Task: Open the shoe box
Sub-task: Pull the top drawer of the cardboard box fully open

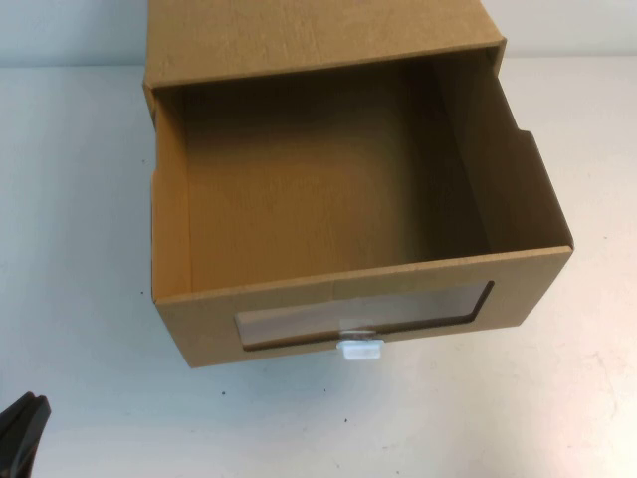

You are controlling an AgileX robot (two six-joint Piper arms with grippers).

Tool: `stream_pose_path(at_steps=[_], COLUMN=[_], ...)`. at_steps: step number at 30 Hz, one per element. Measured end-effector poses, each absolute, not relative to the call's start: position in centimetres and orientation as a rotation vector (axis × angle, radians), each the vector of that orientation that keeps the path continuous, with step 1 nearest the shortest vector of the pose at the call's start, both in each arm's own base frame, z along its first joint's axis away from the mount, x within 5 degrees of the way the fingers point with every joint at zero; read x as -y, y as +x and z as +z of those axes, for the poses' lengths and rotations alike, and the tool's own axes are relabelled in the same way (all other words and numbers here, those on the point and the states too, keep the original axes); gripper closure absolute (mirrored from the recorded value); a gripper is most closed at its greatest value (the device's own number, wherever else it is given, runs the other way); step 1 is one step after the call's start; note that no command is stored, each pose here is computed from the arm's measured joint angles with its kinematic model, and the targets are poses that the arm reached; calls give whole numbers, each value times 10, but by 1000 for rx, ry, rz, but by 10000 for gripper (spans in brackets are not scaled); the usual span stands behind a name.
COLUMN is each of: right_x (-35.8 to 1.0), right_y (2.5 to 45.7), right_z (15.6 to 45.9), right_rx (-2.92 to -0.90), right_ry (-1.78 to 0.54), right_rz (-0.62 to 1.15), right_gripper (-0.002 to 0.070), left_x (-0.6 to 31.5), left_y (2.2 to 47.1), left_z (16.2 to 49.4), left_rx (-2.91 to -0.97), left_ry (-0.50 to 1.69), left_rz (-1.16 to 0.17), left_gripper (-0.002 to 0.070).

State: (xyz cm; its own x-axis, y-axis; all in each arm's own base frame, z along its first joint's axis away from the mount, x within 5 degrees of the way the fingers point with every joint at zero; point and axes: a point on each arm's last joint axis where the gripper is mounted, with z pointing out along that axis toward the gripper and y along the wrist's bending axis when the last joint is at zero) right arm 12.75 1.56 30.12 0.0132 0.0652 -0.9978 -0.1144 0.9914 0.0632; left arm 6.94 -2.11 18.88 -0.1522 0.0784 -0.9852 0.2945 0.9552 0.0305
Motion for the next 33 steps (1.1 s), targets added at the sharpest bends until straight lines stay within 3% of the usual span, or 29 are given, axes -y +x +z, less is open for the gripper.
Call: stream_pose_path(at_steps=[5,14,22,26,33], right_x=[-9,1,-2,-4,-5], right_y=[114,67,56,54,53], right_z=[283,204,186,176,174], right_rx=[-1617,-1607,-1718,-1826,-1848], right_ry=[-20,23,-5,-19,-3], right_rz=[97,1,19,33,64], right_gripper=[690,689,690,689,689], left_x=[21,20,9,8,8], left_y=[69,67,56,56,56], left_z=[189,190,200,201,201], left_rx=[-1721,-1699,-1547,-1537,-1532], left_ry=[282,269,149,135,132], left_rz=[-193,-187,-101,-88,-85], left_gripper=[680,680,680,680,680])
